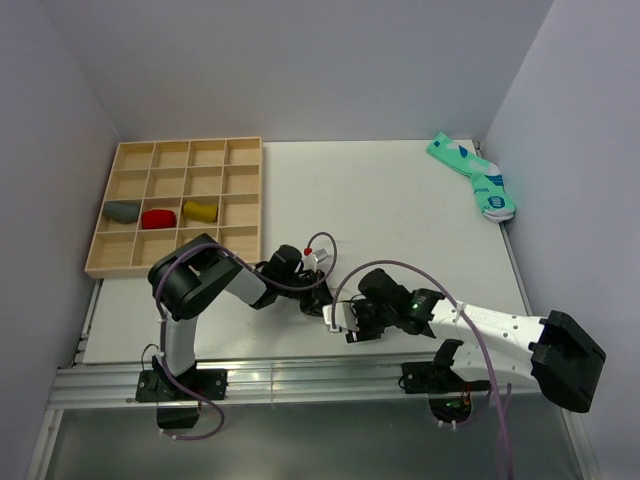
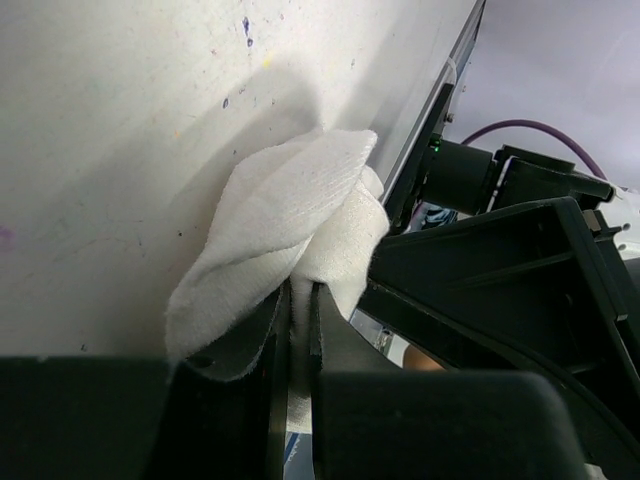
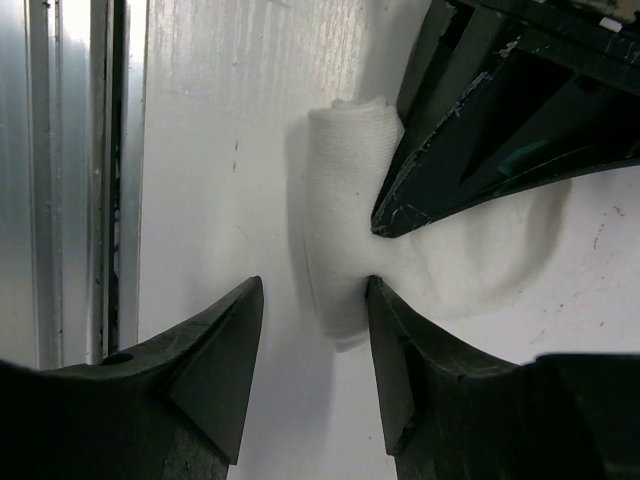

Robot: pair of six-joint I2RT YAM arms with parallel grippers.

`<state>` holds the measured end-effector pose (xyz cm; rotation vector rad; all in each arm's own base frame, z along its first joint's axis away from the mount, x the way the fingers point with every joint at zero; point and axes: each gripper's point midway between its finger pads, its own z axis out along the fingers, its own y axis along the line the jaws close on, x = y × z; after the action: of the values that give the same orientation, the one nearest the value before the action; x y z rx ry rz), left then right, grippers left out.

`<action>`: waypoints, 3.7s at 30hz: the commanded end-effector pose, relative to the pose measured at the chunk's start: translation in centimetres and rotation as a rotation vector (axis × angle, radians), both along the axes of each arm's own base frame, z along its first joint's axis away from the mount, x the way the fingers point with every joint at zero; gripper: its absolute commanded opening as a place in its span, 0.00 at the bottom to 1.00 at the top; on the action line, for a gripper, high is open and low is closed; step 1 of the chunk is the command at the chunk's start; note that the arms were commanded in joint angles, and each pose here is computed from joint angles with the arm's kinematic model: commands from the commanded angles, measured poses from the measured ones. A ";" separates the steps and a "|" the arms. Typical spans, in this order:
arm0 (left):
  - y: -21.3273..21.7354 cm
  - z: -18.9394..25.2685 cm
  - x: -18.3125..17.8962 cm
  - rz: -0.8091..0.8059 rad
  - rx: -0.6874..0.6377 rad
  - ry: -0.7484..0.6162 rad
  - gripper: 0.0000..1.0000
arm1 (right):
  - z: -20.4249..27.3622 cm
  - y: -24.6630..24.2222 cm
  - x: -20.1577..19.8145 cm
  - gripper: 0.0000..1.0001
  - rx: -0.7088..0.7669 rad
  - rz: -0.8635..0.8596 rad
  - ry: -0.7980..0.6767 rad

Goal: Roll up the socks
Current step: Roll the sock at the center of the board.

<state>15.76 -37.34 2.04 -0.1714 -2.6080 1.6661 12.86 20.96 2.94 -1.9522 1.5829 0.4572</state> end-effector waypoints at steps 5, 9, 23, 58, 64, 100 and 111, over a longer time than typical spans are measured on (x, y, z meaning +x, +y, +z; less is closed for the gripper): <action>2.9 -5.6 -2.1 0.010 0.202 0.094 0.00 | 1.7 0.9 2.1 0.53 0.047 -0.055 -0.133; 3.0 -5.6 -2.0 0.010 0.202 0.093 0.00 | 1.8 0.8 1.8 0.53 0.046 -0.054 -0.129; 3.0 -5.6 -1.9 0.005 0.204 0.094 0.00 | -0.6 0.7 0.8 0.54 -0.009 -0.003 -0.091; 9.2 2.9 5.2 0.483 0.152 -0.506 0.38 | -1.3 0.7 -2.0 0.20 -0.222 0.006 0.453; 10.4 4.9 4.1 0.486 0.070 -0.665 0.37 | -0.6 0.5 0.2 0.21 -0.276 -0.062 0.652; 1.1 4.1 -0.8 0.031 0.121 -1.062 0.44 | -3.1 0.3 3.0 0.21 -0.438 -0.231 0.975; 0.1 2.0 -1.6 -0.058 0.144 -1.006 0.37 | -4.0 0.3 3.6 0.21 -0.419 -0.274 0.933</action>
<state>14.70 -36.15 4.41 -1.2995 -3.3370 1.6159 14.08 21.96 2.39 -1.7666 2.7241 1.3226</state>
